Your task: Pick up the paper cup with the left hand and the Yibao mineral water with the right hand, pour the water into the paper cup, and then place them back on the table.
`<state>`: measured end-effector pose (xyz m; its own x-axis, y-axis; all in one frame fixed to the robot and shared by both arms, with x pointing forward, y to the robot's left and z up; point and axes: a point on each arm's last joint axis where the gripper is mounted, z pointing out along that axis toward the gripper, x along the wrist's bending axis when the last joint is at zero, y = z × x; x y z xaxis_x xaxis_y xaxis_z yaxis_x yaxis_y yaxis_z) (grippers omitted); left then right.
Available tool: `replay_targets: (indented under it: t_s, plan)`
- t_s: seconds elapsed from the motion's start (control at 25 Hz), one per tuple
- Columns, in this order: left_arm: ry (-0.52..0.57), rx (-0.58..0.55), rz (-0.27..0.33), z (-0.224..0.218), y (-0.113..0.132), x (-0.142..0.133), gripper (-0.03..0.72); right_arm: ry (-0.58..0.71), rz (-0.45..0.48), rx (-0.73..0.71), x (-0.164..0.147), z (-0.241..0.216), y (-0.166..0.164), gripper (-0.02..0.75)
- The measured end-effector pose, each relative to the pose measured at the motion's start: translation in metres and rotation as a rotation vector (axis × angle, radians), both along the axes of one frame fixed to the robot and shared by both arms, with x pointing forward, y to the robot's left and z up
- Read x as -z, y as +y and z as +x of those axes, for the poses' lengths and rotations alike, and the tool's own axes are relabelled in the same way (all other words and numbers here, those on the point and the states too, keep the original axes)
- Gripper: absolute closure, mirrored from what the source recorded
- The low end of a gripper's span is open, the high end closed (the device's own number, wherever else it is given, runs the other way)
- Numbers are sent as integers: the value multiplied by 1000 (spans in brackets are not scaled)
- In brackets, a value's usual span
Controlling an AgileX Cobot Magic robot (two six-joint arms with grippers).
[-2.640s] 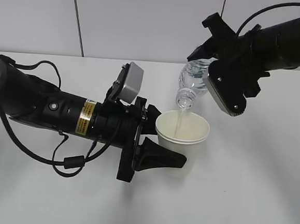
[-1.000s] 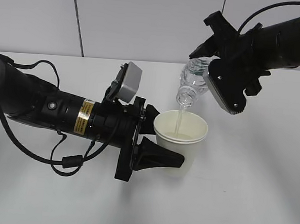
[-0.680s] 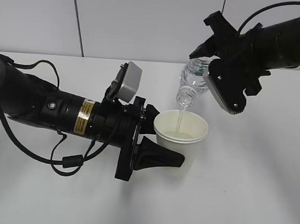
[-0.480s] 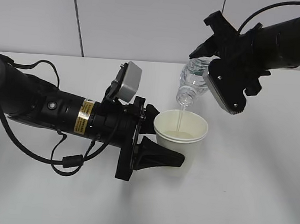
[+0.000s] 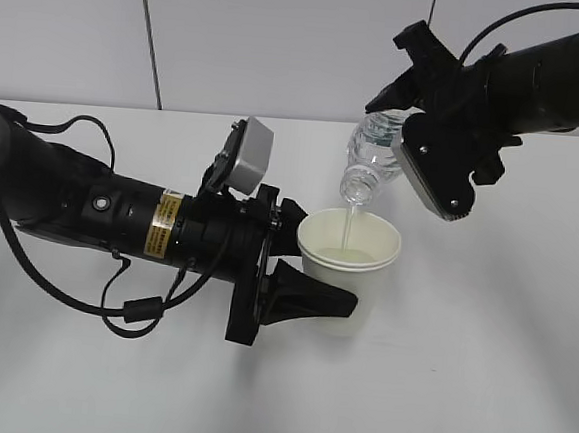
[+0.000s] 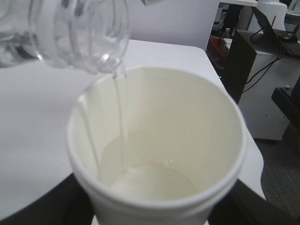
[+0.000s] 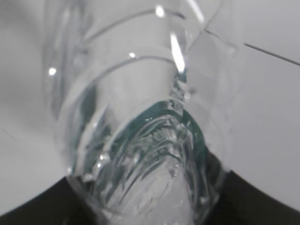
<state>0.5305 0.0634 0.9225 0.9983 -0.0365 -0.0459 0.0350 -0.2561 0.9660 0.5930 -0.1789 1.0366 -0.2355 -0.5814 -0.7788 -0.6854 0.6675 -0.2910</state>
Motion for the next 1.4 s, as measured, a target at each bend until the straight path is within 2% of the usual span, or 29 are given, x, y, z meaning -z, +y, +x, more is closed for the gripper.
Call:
replay_targets:
  t_s: [0.4,1.16,1.4]
  plan:
    - [-6,-25,26,2,1,2,273,1,3,2,0,0,0,348]
    - [4,-53,7,5,0,1,273,1,6,4,0,0,0,349]
    - [2,-65,20,6,1,2,273,5,22,13,-1,0,0,349]
